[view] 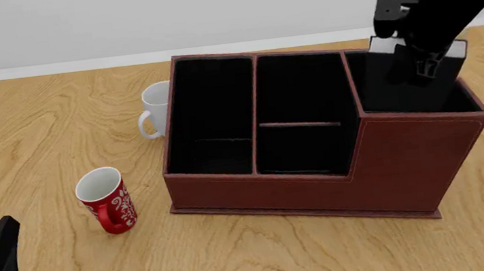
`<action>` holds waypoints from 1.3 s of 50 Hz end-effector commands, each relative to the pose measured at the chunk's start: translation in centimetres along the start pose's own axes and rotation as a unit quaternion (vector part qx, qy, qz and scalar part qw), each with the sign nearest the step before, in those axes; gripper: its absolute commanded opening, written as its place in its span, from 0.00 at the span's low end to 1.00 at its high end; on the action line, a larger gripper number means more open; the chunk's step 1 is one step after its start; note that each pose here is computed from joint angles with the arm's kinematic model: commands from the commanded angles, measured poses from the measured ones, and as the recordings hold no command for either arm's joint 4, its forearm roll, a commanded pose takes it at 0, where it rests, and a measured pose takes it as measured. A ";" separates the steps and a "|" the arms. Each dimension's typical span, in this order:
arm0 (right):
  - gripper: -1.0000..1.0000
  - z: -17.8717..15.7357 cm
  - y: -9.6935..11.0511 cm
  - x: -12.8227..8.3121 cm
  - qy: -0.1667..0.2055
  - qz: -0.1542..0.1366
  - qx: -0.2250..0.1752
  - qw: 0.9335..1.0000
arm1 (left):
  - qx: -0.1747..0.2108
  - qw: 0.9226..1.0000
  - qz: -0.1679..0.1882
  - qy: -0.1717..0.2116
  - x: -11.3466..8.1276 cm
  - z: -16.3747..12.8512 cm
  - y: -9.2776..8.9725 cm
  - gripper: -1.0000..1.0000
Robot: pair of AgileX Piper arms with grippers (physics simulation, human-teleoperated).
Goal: Pick up the book and place it in the right compartment of the caddy.
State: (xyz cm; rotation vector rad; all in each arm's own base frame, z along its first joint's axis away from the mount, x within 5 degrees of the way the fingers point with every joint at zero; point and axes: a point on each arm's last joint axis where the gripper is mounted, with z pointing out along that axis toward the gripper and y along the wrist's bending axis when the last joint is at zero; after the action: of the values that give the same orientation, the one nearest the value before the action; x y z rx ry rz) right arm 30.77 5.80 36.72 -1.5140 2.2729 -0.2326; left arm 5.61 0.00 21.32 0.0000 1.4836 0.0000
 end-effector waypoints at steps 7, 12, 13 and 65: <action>0.00 1.3 -0.3 0.0 0.012 0.023 -0.013 1.000 | 0.000 1.000 0.000 0.000 0.0 0.0 0.0 1.00; 0.00 2.0 -0.4 -0.1 0.016 0.032 -0.019 0.999 | 0.000 1.000 0.000 0.000 0.0 0.0 0.0 1.00; 0.00 2.2 -0.7 0.2 0.019 0.034 -0.020 0.999 | 0.000 1.000 0.000 0.000 0.0 0.0 0.0 1.00; 1.00 -0.3 1.0 -0.3 -0.013 0.040 0.010 0.999 | 0.000 1.000 0.000 0.000 0.0 0.0 0.0 1.00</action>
State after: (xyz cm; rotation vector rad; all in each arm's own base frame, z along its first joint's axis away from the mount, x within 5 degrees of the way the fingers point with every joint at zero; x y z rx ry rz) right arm 32.21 5.56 34.20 -1.4233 2.3951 -0.1861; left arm 5.61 0.00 21.32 0.0000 1.4836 0.0000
